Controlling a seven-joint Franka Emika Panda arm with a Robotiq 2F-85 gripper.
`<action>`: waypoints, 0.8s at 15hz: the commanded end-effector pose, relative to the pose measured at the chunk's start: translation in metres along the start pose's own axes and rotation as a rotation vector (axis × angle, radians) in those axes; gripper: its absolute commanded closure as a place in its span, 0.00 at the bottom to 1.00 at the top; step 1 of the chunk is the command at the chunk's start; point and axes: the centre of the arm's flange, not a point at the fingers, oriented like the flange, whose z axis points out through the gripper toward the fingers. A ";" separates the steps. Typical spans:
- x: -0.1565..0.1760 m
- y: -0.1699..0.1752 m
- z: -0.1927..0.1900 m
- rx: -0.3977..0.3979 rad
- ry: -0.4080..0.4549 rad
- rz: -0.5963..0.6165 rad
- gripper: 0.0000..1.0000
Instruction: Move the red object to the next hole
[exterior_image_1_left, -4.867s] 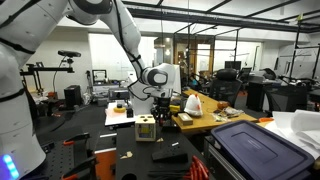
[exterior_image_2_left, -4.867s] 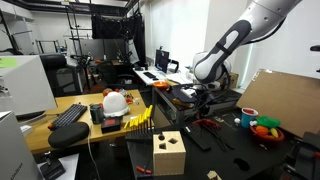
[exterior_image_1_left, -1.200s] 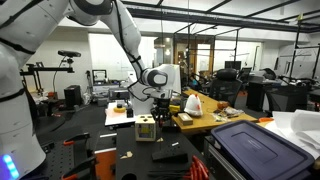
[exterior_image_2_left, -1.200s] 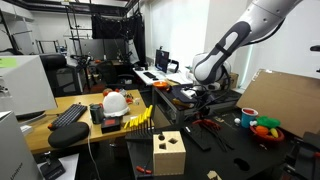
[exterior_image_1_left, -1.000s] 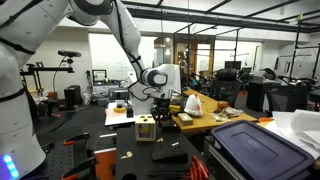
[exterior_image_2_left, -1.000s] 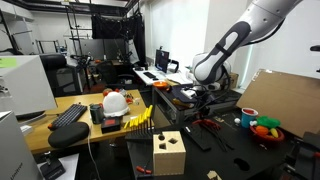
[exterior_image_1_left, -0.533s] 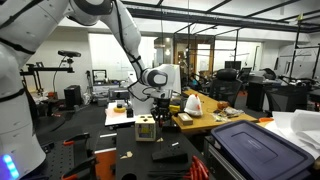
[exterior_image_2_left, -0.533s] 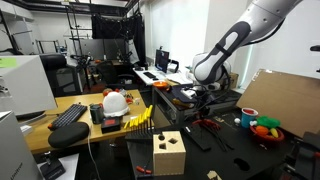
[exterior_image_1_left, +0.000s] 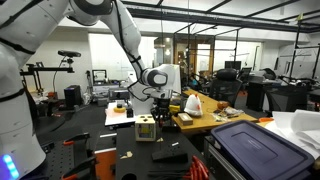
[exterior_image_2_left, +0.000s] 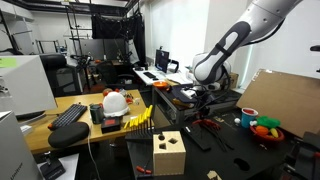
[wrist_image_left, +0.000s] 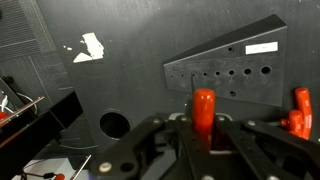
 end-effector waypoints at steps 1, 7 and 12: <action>0.000 0.000 0.000 0.000 0.000 0.000 0.91; 0.001 0.000 0.000 0.005 0.002 0.004 0.98; 0.009 0.000 0.002 0.008 0.017 0.027 0.98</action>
